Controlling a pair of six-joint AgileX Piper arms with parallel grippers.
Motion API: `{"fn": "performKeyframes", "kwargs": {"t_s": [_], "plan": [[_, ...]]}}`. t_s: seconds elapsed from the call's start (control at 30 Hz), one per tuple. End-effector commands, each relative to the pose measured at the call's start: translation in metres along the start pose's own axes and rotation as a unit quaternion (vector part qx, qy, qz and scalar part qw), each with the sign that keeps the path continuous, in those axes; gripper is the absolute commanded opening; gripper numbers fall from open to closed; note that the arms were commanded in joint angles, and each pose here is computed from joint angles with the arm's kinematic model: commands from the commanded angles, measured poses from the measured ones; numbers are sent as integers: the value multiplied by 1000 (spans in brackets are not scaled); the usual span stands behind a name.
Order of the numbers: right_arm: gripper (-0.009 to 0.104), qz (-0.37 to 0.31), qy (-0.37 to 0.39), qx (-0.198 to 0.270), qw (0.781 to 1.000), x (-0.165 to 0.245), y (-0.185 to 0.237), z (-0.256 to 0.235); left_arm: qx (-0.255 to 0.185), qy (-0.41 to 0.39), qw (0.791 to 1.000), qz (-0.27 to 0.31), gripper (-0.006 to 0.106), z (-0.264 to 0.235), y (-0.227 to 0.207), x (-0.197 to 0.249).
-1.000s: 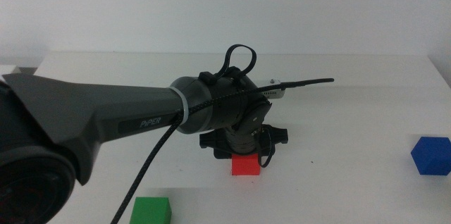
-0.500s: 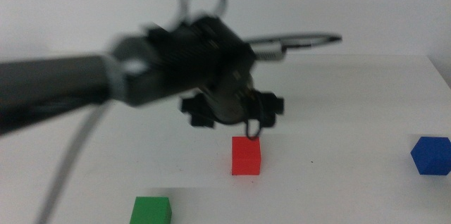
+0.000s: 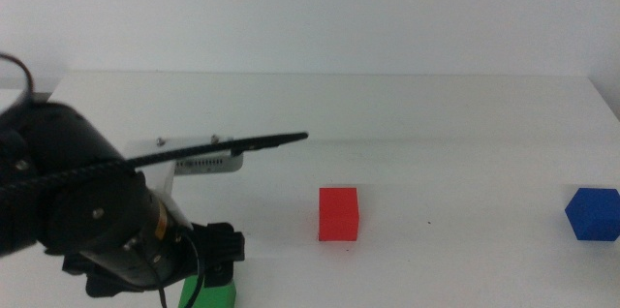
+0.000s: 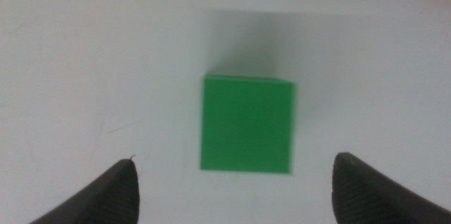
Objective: Stack red cubes first, then green, then blue cubes in a specific spot.
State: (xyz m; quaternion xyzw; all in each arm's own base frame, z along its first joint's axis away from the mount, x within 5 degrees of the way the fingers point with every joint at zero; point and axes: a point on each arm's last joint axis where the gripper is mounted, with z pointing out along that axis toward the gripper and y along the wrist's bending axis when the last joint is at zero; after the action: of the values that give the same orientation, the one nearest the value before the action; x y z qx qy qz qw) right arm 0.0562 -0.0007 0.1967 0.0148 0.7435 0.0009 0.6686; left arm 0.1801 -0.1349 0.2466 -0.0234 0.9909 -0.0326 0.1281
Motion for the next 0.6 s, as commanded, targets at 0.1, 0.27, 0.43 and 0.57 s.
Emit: {"fn": "performKeyframes", "kwargs": {"t_s": [0.1,0.27,0.43,0.57], "plan": [[93,-8,-6,-1,1000,0,0,0,11,5,1000,-13,94,30,5,-4],[93,-8,-6,-1,1000,0,0,0,33,35,999,1,93,60,3,-12],[93,-8,-6,-1,1000,0,0,0,33,51,998,-8,87,84,-2,-15],[93,-8,-6,-1,1000,0,0,0,32,78,996,-8,69,93,-4,-12]]}}
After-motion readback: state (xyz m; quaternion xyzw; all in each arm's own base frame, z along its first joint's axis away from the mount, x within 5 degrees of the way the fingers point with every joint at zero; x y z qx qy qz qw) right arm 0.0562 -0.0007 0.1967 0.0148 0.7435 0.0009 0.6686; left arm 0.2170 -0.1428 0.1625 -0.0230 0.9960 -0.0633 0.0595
